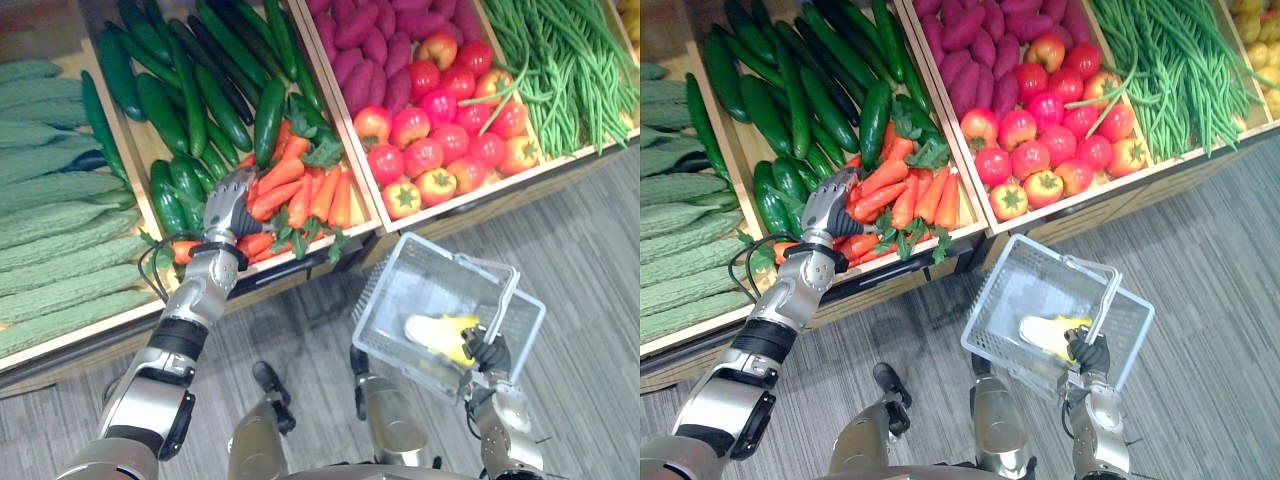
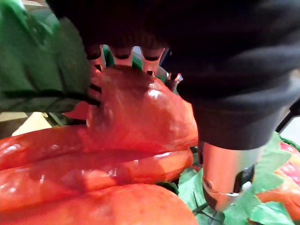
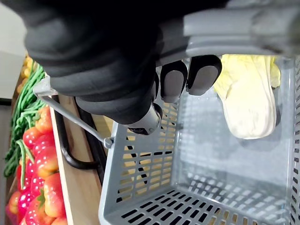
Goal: Pick vegetable in the basket
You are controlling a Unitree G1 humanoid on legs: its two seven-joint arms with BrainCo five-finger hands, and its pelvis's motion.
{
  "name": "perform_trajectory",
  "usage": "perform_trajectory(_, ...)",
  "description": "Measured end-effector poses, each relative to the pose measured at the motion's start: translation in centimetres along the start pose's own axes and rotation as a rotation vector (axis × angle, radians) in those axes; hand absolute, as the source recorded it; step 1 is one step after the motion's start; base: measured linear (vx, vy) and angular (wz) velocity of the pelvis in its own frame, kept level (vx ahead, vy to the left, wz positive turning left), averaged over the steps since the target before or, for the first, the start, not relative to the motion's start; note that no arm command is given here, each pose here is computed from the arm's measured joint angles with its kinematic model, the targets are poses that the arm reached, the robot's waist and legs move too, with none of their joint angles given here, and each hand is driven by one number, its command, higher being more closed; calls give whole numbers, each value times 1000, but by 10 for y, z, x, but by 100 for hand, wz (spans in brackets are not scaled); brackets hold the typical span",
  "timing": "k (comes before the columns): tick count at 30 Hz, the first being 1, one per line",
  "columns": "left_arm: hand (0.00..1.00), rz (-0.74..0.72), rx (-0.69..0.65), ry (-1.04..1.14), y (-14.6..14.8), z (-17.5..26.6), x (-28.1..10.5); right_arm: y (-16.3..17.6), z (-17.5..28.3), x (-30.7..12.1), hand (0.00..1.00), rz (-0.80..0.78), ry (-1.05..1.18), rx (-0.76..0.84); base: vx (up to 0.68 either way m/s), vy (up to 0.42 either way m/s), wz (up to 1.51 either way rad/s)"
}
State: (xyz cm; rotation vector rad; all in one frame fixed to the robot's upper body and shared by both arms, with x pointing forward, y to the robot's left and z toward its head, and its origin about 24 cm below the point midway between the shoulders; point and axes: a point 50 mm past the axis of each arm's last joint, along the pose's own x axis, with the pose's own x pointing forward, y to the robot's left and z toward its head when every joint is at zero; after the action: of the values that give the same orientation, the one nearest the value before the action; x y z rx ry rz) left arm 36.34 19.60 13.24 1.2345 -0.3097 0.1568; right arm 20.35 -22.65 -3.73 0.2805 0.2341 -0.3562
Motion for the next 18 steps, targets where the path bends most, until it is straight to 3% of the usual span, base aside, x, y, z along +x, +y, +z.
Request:
perform_trajectory(13, 100, 27, -76, -35, 6, 11, 5, 1, 1, -1, 100, -13, -7, 6, -2, -2, -2)
perform_trajectory(18, 100, 105, -108, -58, 17, 14, -4, -8, 1, -3, 100, -49, -10, 10, 10, -5, 7)
